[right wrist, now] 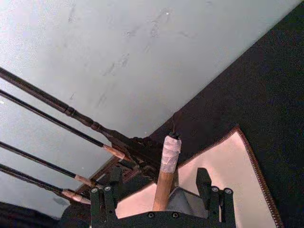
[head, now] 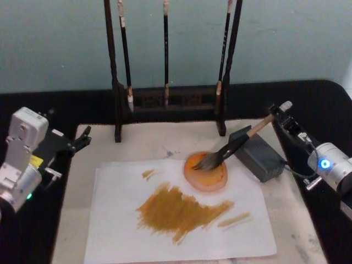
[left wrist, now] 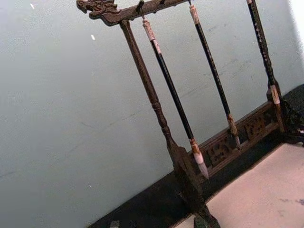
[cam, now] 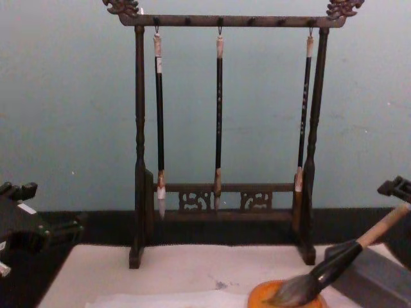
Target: Pick up the brush from the inkstone, write on the paper, then place the brush back to its original position.
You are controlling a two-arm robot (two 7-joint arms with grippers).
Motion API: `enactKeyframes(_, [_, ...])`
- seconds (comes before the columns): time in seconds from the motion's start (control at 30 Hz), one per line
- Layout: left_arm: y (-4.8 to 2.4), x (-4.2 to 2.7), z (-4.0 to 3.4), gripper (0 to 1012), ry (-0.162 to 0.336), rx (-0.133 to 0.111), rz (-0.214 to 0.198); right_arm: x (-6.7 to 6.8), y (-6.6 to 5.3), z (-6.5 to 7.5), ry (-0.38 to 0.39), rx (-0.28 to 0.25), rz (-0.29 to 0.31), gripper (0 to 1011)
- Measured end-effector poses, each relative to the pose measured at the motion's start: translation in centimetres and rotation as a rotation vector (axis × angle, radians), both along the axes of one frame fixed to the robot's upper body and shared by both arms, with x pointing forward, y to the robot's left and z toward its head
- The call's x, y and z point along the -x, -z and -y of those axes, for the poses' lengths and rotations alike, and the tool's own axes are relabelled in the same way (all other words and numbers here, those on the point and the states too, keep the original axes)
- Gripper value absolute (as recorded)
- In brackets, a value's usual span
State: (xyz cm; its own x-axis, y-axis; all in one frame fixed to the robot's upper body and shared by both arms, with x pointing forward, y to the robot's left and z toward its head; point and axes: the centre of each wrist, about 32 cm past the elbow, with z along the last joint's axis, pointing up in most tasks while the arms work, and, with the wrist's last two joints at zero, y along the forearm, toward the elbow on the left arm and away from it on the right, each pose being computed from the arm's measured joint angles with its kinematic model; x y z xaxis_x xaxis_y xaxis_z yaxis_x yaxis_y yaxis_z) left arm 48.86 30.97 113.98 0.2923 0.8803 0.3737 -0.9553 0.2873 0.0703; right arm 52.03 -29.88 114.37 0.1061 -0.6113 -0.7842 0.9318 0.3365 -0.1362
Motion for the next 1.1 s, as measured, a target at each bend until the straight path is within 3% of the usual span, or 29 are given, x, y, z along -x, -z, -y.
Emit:
enactKeyframes(0.67, [0.00,0.00,0.00,1010,0.000,0.000,0.000,-0.9,0.1,-0.4,-0.003,-0.030,-0.041,1000])
enactKeyframes(1.1, [0.00,0.00,0.00,1010,0.000,0.000,0.000,-1.2,0.2,-0.5,-0.015,-0.025,-0.035,1000])
